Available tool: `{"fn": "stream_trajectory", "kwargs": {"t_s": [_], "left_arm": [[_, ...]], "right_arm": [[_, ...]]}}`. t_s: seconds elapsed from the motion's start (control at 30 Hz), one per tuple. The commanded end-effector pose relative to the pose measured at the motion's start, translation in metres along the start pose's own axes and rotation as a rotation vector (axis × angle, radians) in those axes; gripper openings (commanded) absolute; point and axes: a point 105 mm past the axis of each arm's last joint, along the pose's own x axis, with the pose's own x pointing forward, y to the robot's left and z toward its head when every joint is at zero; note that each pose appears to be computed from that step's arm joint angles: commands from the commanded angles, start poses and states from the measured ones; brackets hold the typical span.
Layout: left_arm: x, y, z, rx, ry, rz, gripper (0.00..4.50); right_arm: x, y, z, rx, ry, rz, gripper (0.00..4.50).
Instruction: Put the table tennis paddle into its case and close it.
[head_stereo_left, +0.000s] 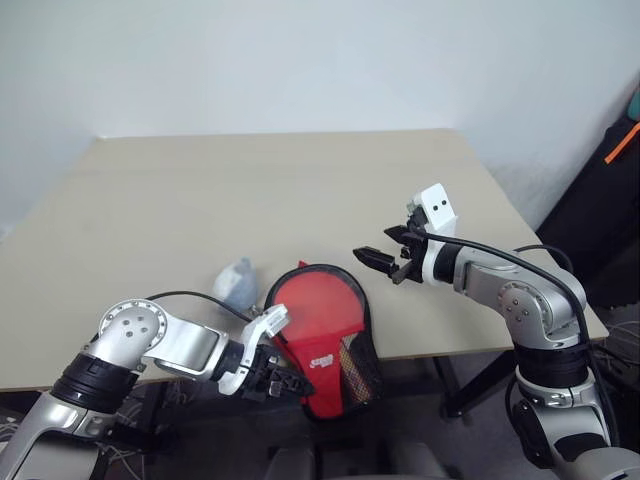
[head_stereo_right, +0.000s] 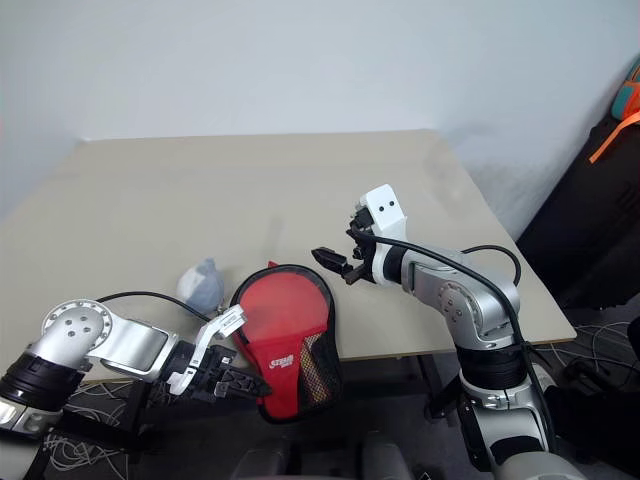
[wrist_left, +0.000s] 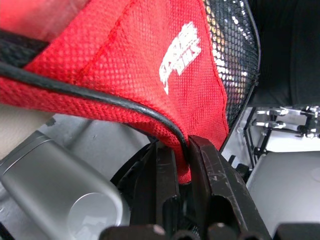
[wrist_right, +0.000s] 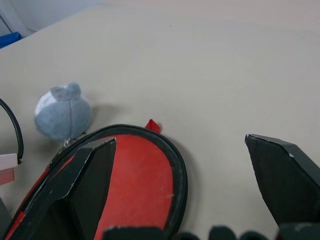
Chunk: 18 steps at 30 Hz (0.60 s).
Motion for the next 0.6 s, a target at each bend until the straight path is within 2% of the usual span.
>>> {"fn": "stream_trajectory", "kwargs": {"t_s": [0.03,0.17,0.33,0.43,0.6], "left_arm": [[-0.002,0.000,-0.007,0.046,0.045,0.013,0.34],[-0.003,0.010,-0.010,0.090,0.054,0.079,0.34],[-0.004,0.010,0.002,0.151,-0.002,0.075,0.34],[-0.006,0.007,0.006,0.183,-0.023,0.058,0.98],[-0.027,0.003,0.023,0.209,-0.108,0.059,2.71]], "right_arm": [[-0.001,0.005,0.015,-0.038,-0.048,0.017,4.50],[-0.001,0.005,0.014,-0.042,-0.045,0.020,4.50],[0.001,0.006,0.012,-0.044,-0.039,0.023,4.50],[0.002,0.007,0.012,-0.045,-0.037,0.030,4.50],[0.004,0.007,0.012,-0.050,-0.036,0.037,4.50]]}}
